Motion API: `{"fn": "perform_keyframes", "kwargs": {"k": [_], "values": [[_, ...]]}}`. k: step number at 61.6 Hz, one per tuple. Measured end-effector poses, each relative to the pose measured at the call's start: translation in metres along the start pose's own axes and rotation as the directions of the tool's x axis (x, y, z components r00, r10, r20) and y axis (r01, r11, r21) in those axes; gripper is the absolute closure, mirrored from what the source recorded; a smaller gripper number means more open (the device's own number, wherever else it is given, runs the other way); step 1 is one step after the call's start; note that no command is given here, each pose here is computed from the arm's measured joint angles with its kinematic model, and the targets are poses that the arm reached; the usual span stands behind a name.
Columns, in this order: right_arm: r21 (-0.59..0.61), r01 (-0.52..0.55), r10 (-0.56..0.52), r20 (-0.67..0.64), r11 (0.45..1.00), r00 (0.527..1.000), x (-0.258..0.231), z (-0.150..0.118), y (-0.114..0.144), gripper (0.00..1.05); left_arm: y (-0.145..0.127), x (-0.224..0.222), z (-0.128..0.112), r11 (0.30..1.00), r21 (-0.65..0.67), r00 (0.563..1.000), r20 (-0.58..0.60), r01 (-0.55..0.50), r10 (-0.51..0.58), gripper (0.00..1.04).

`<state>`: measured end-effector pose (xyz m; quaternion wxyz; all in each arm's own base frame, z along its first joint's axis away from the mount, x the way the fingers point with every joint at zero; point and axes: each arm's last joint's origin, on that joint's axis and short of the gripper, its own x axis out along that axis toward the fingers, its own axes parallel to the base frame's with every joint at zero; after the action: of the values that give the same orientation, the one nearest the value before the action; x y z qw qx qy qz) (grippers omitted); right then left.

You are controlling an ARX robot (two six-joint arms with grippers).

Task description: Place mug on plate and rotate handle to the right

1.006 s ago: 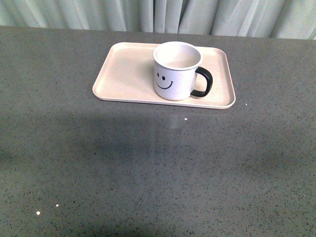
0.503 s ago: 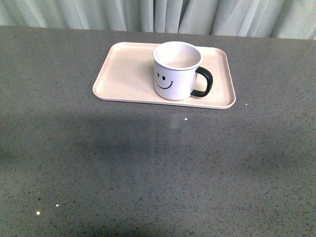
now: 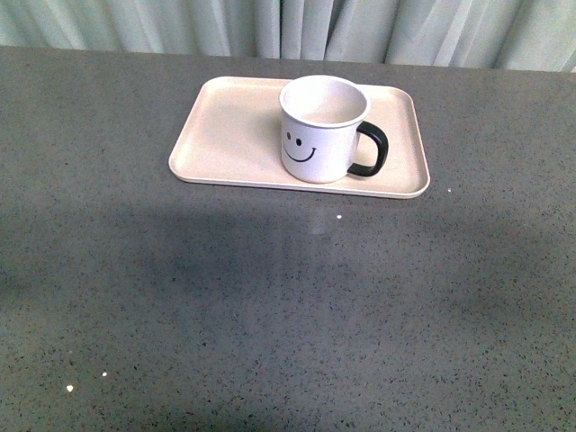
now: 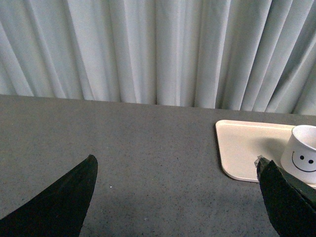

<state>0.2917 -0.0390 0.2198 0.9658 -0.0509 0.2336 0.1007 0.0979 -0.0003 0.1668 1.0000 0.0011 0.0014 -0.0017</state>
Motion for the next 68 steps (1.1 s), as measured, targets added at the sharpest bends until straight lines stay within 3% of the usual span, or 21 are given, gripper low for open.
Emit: {"fn": "perform_keyframes", "kwargs": {"k": [17,30,42,54,57,68], "values": [[0.006,-0.14,0.139,-0.173,0.99,0.975,0.103,0.022,0.037,0.09,0.0,0.0,0.0,1.0,0.0,1.0,0.0,0.0,0.0,0.09],[0.036,-0.14,0.145,-0.209,0.989,0.967,0.14,0.036,0.054,0.09,0.0,0.0,0.0,1.0,0.0,1.0,0.0,-0.001,0.001,0.09],[0.043,-0.156,0.162,-0.283,0.987,0.945,0.166,0.025,0.074,0.09,0.0,0.0,0.0,1.0,0.0,1.0,0.0,-0.001,0.001,0.09],[0.069,-0.147,0.162,-0.327,0.987,0.931,0.178,0.017,0.077,0.09,0.0,0.0,0.0,1.0,0.0,1.0,0.0,0.0,0.0,0.09],[0.076,-0.145,0.162,-0.333,0.987,0.929,0.18,0.017,0.077,0.13,0.0,0.0,0.0,1.0,0.0,1.0,0.0,-0.001,0.001,0.09],[0.099,-0.141,0.167,-0.346,0.985,0.923,0.186,0.016,0.079,0.4,0.0,0.0,0.0,1.0,0.0,1.0,0.0,0.0,0.0,0.09]]}}
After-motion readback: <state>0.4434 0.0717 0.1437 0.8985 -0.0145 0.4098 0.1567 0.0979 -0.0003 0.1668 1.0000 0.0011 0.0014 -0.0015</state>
